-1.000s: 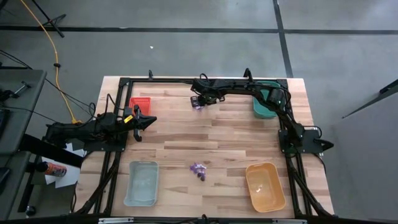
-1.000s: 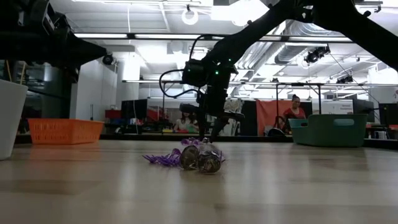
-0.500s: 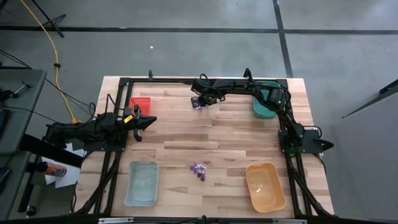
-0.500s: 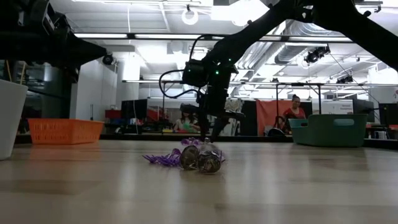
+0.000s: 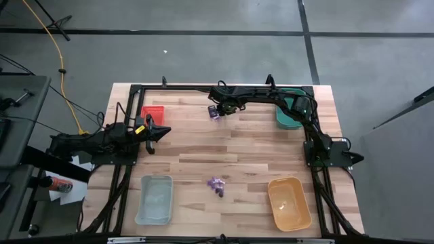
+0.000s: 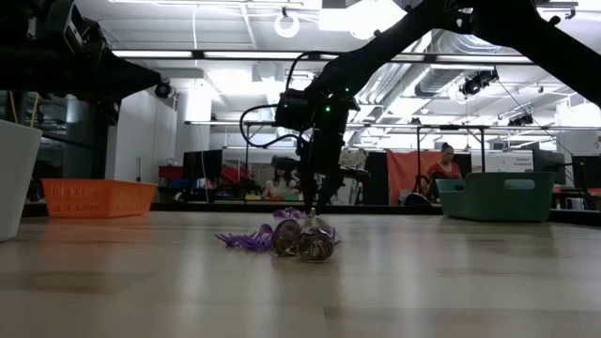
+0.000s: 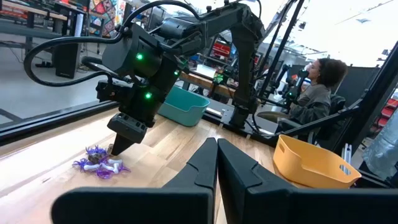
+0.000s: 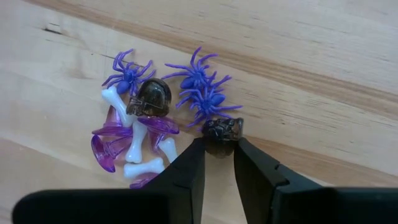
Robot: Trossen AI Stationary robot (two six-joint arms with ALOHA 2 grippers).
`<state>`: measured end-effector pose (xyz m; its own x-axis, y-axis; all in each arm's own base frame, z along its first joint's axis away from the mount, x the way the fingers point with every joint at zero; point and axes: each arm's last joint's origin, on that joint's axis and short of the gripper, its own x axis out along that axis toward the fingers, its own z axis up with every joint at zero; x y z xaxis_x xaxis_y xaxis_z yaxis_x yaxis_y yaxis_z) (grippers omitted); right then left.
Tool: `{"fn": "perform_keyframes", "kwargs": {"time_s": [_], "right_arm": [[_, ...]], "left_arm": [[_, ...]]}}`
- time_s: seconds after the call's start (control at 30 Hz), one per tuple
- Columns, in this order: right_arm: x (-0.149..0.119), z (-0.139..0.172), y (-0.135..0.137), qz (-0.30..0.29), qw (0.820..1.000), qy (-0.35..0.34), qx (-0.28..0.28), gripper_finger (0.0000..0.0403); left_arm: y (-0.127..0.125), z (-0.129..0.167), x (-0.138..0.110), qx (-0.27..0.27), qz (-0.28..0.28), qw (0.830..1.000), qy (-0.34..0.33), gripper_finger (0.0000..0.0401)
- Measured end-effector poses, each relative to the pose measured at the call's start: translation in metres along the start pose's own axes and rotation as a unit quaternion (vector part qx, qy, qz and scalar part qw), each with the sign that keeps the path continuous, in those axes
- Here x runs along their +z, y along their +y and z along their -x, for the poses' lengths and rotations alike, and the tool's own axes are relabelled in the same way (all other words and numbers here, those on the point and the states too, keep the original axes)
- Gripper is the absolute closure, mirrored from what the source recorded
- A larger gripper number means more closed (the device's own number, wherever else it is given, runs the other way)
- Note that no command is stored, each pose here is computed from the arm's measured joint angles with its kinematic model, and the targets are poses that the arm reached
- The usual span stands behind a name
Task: Sort Halloween decoration
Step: Put the black skull toy into the green bin
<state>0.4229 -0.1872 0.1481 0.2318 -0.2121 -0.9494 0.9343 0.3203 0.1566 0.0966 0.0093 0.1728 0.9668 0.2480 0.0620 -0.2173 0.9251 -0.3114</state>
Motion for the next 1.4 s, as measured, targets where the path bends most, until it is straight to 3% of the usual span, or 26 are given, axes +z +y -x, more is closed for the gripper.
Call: {"fn": "perform_keyframes", "kwargs": {"time_s": [0.8, 1.4], "right_arm": [[0.001, 0.002, 0.001, 0.020, 1.000, 0.002, 0.003, 0.0330], [0.031, 0.062, 0.020, 0.132, 0.990, -0.033, 0.025, 0.0330]], "left_arm": [[0.000, 0.000, 0.000, 0.000, 0.000, 1.000, 0.000, 0.0400], [0.000, 0.000, 0.000, 0.000, 0.000, 1.000, 0.000, 0.0400]]}}
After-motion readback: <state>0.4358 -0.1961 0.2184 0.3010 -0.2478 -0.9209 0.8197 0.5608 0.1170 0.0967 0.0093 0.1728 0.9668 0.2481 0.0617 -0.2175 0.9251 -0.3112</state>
